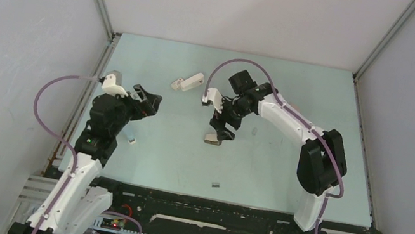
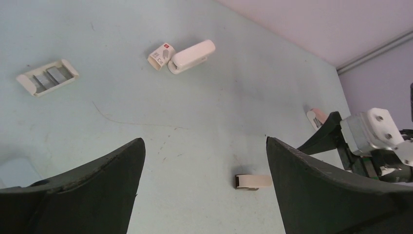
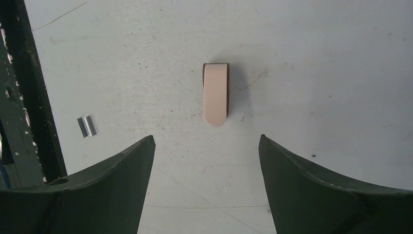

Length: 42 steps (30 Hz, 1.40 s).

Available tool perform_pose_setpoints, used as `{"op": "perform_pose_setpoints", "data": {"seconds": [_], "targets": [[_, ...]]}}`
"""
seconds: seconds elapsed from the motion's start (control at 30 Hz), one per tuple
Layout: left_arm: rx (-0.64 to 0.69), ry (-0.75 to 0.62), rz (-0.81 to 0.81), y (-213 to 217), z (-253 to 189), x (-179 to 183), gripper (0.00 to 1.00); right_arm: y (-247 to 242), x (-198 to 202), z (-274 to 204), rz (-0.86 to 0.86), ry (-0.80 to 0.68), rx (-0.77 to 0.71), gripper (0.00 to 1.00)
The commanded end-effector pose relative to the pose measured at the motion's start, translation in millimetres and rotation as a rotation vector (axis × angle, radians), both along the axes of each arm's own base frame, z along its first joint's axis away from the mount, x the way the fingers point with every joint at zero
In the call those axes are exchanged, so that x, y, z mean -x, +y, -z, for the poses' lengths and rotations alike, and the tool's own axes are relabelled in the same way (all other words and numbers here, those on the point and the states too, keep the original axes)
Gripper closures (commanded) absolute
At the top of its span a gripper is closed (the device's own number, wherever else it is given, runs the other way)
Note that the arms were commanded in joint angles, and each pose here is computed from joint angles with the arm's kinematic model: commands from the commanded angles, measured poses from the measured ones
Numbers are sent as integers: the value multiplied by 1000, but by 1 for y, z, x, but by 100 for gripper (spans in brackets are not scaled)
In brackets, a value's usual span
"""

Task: Unload the staples from the stapler
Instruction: Move the stapler to the center of the board, then pick up the stapler from the center of the board.

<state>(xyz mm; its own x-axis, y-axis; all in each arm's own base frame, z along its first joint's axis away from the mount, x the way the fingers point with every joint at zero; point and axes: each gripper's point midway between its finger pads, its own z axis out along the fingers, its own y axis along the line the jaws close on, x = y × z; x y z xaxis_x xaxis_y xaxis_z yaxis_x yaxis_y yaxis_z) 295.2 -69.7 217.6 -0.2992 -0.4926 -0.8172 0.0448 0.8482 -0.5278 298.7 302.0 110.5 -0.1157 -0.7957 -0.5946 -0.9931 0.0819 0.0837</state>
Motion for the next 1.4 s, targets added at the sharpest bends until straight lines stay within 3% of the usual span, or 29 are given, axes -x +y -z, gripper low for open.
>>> {"op": "perform_pose_setpoints", "data": {"seconds": [0.0, 0.2, 0.67, 0.87, 1.03, 1.13, 1.3, 1.37], "targets": [[-27, -52, -53, 14, -20, 0, 0, 6, 4, -22, -143, -50, -15, 13], [-32, -37, -65, 18, -15, 5, 0, 19, -5, 0, -188, -66, 94, 13], [-63, -39, -132, 35, -5, 21, 0, 24, -18, 50, -118, -53, 307, 19], [-65, -31, -133, 36, -2, 19, 0, 24, -18, 56, -110, -47, 320, 36], [-63, -26, -127, 35, 0, 19, 0, 26, -15, 52, -111, -33, 305, 72], [-59, -31, -115, 33, -1, 18, 0, 26, -12, 43, -111, -18, 277, 87], [-13, -66, 2, 11, -8, 17, 0, 23, -15, 5, -49, 7, 162, 100], [19, -83, 67, -2, -9, 16, 0, 13, -19, -10, -9, 49, 110, 100]]}}
